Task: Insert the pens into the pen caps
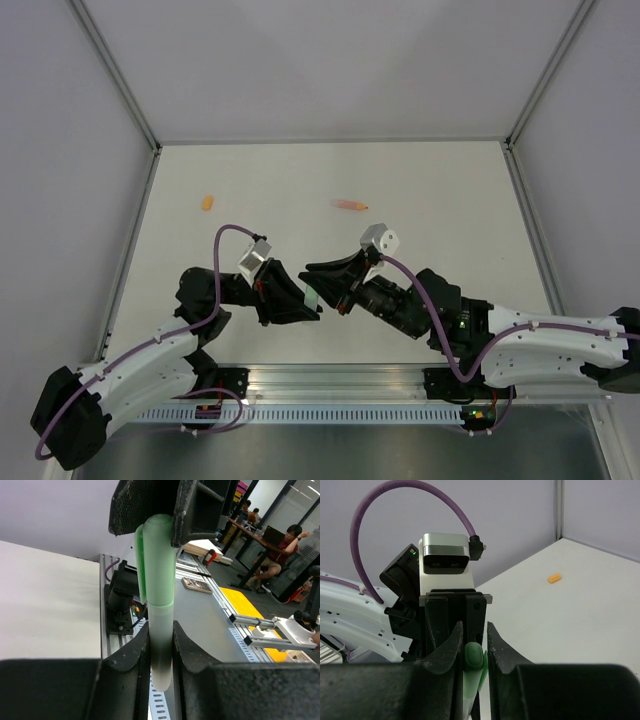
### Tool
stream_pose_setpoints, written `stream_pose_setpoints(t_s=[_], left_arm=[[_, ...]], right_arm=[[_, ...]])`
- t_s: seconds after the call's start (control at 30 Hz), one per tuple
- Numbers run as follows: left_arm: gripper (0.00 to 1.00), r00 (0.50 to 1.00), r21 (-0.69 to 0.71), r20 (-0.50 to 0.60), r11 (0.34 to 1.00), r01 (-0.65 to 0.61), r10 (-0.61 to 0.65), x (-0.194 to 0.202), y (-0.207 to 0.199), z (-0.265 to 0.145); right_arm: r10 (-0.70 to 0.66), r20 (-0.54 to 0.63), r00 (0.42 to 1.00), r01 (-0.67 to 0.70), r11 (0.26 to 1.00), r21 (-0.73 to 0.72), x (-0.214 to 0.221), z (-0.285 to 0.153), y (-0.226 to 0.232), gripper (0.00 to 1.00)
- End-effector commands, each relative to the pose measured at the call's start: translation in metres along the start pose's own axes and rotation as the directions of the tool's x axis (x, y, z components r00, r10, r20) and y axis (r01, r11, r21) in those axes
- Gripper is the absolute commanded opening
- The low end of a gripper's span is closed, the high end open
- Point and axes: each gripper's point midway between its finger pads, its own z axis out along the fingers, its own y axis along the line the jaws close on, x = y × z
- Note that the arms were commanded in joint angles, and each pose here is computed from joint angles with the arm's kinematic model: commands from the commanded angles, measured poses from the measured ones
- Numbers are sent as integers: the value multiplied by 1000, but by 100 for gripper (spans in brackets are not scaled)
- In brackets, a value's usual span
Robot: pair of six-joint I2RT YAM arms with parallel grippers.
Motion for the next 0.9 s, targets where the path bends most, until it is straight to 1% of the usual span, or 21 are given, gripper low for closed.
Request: stream_pose_setpoints(t_s=[0.0,0.23,0.3,0.33,0.4,0.43,0.53,0.57,0.63,0.7,0.77,0.83,0.87], left_arm=[[2,988,35,98,992,-125,121,-39,-16,7],[2,976,18,170,990,-140,135,-76,-18,17],[2,979,35,182,994,-103,95,-82,-18,21],[2,973,56,203,990,-128,114,-91,-25,22],[2,973,70,215,993,-98,81,-96,-26,24],[2,970,77,225,991,-113,93,-102,-29,25],[2,966,57,231,989,-135,119,-113,-32,26],[2,970,35,221,993,-110,100,-113,-27,27],[2,966,20,226,991,-134,126,-119,-30,27],[2,967,-15,222,992,-125,126,-121,-25,27],[2,963,-49,231,990,-132,140,-127,-24,26],[2,961,-55,233,989,-139,148,-130,-24,27],[2,964,-54,225,990,-134,143,-129,-23,27]], right_arm=[[-23,-159,987,20,1000,-24,53,-10,-2,0],[-34,-244,969,29,999,-23,85,-20,-9,0],[-32,-265,964,17,998,-58,96,-22,-4,0],[-31,-276,961,13,998,-69,100,-23,-2,0],[-27,-312,950,-4,995,-99,111,-27,3,0],[-21,-320,947,-17,993,-116,112,-30,6,0],[-3,-353,936,-54,987,-153,120,-38,12,0],[12,-366,931,-72,986,-151,123,-40,13,0],[22,-394,919,-87,985,-148,130,-45,13,0],[33,-417,908,-100,985,-140,139,-51,10,0],[47,-426,903,-115,984,-135,143,-54,10,0],[46,-431,901,-115,984,-136,145,-56,10,0],[48,-420,906,-101,989,-105,143,-54,4,0]])
